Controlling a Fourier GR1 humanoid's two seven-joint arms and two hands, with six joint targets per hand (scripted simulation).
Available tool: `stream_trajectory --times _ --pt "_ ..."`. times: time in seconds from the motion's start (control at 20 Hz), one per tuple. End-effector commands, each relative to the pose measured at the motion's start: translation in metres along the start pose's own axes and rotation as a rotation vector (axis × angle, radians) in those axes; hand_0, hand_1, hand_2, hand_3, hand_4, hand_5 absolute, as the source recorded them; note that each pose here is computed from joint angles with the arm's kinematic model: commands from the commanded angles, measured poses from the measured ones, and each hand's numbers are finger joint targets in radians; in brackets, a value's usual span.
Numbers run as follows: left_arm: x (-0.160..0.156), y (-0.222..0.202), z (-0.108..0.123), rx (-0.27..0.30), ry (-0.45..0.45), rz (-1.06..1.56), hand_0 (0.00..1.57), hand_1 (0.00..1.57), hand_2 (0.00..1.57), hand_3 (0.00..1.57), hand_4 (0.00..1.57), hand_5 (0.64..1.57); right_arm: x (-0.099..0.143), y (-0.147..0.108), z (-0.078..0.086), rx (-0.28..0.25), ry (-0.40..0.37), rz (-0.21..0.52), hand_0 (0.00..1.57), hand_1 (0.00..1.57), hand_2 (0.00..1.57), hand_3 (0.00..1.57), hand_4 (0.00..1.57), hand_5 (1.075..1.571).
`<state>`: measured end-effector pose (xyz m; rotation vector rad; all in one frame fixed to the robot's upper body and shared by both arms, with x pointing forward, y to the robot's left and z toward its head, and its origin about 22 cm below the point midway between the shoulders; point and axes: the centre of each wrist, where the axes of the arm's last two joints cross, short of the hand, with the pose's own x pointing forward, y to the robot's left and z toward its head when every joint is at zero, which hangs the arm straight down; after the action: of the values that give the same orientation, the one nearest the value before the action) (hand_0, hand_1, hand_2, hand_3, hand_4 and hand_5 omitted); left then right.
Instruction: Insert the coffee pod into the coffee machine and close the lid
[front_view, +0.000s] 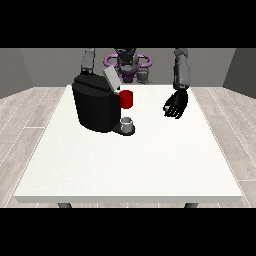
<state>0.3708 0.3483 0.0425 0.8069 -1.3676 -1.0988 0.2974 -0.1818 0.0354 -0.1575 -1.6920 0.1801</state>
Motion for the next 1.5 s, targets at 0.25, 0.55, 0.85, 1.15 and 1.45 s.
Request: stream_trajectory --times 0.25,0.55,0.85,1.15,1.45 --pt "-0.013 -0.001 -0.004 -0.118 0.039 -0.101 0.76 0.76 0.98 0.86 0.40 1.571 -0.008 -0.005 -0.006 -0.009 0.031 -0.042 0.00 0.00 0.00 0.00 0.00 1.571" --pt "0.007 -0.009 -0.020 -0.075 -0.012 -0.083 1.15 1.15 1.26 1.16 0.47 1.571 -0.017 -0.018 -0.012 -0.013 0.035 -0.029 0.00 0.00 0.00 0.00 0.00 1.571" --pt "0.020 -0.006 -0.026 -0.153 -0.120 0.088 1.45 1.45 1.44 1.36 0.52 1.571 -0.044 -0.015 0.003 -0.071 0.177 0.040 0.00 0.00 0.00 0.00 0.00 1.571" --pt "0.058 0.021 -0.048 -0.226 -0.123 0.087 1.38 1.38 1.38 1.33 0.49 1.571 -0.068 -0.022 0.006 -0.066 0.249 0.073 0.00 0.00 0.00 0.00 0.00 1.571" --pt "0.090 0.069 -0.065 -0.199 -0.165 0.052 1.33 1.33 1.35 1.32 0.59 1.571 -0.064 -0.020 -0.003 -0.041 0.223 0.059 0.00 0.00 0.00 0.00 0.00 1.571"
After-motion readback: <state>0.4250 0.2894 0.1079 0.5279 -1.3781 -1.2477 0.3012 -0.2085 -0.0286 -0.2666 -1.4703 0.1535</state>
